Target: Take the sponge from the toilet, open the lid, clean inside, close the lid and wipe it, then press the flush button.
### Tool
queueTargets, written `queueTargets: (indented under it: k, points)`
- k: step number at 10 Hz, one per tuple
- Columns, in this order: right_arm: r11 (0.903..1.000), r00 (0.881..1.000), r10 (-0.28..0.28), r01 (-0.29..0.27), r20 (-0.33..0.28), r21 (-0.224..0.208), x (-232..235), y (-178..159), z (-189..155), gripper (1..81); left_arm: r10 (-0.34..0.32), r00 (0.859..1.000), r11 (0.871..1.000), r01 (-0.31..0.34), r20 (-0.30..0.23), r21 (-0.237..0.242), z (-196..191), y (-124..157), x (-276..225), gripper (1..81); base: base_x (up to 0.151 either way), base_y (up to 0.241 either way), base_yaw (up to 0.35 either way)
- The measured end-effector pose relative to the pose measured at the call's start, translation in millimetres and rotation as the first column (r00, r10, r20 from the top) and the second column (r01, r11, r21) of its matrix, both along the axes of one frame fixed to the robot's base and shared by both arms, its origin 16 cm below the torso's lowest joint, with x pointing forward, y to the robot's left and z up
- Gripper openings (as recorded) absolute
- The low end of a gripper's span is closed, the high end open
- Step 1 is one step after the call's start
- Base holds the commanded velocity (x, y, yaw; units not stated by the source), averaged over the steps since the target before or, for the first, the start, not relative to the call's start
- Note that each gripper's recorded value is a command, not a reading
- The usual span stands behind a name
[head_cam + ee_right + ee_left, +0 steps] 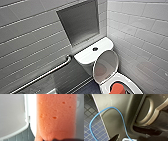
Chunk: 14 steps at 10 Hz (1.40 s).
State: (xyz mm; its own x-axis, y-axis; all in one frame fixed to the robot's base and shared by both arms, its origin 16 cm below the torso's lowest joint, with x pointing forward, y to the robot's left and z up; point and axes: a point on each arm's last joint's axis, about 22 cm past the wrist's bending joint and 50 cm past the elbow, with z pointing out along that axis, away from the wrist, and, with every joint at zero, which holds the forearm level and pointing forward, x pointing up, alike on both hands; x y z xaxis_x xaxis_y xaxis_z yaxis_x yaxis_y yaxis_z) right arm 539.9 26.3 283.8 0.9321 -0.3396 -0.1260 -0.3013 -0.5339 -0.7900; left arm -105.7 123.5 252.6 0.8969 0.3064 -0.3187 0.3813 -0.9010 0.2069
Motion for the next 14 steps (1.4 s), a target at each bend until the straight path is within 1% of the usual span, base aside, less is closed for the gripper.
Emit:
queueTargets:
  k: [1, 2, 3, 4, 7, 10, 11, 12, 13, 14]
  points:
    - [0.9995, 1.000, -0.024, 0.024, -0.010, -0.020, -13.5, -26.1, -5.0, 1.0, 0.000, 1.000, 1.000, 0.000, 0.000, 0.000, 0.0, 0.0, 0.1, 81.1, 0.000, 0.000, 0.000]
    - [0.9987, 0.999, -0.046, 0.046, -0.019, -0.023, -26.4, -42.2, -4.3, 1.0, 0.000, 1.000, 1.000, 0.000, 0.001, 0.000, -0.3, 0.3, 0.4, 81.1, 0.000, 0.000, 0.000]
    - [0.9985, 0.998, -0.051, 0.051, -0.030, -0.021, -34.9, -54.0, 1.4, 1.0, 0.000, 1.000, 1.000, 0.000, 0.001, 0.000, -0.2, 0.2, 0.2, 81.1, 0.000, 0.000, 0.000]
    - [0.9987, 0.998, -0.046, 0.045, -0.045, -0.023, -42.7, -69.4, 7.9, 1.0, -0.001, 1.000, 1.000, 0.001, 0.000, 0.000, 0.0, 0.2, 0.0, 81.1, 0.000, 0.000, 0.000]
    - [0.9976, 0.996, -0.042, 0.038, -0.074, -0.058, -77.3, -127.7, 26.5, 1.0, 0.000, 1.000, 1.000, 0.000, 0.003, 0.001, -0.3, 0.3, 0.5, 81.1, 0.000, 0.000, 0.000]
    - [0.9933, 0.995, -0.043, 0.033, -0.088, -0.111, -108.9, -176.6, 36.0, 1.0, -0.001, 1.000, 1.000, 0.001, 0.004, 0.001, -0.4, 0.5, 0.9, 81.1, 0.000, 0.000, 0.000]
    - [0.9915, 0.996, -0.028, 0.017, -0.080, -0.129, -118.4, -189.2, 37.0, 1.0, -0.001, 1.000, 1.000, 0.001, 0.005, 0.001, -0.8, 0.9, 1.7, 81.1, 0.000, 0.000, 0.000]
    - [0.9907, 0.998, -0.006, -0.003, -0.067, -0.136, -123.9, -193.6, 37.2, 1.0, -0.001, 1.000, 1.000, 0.001, 0.006, 0.002, -1.4, 1.9, 3.5, 81.1, 0.000, 0.000, 0.000]
    - [0.9894, 0.998, 0.029, -0.037, -0.061, -0.140, -135.9, -195.3, 36.6, 1.0, -0.002, 1.000, 1.000, 0.002, 0.014, 0.006, -4.4, 6.3, 11.8, 81.1, 0.000, 0.000, 0.000]
    - [0.9842, 0.996, 0.070, -0.078, -0.057, -0.159, -153.9, -200.7, 29.2, 1.0, -0.006, 0.999, 1.000, 0.005, 0.034, 0.017, -10.1, 16.5, 28.7, 81.1, 0.000, 0.000, 0.000]
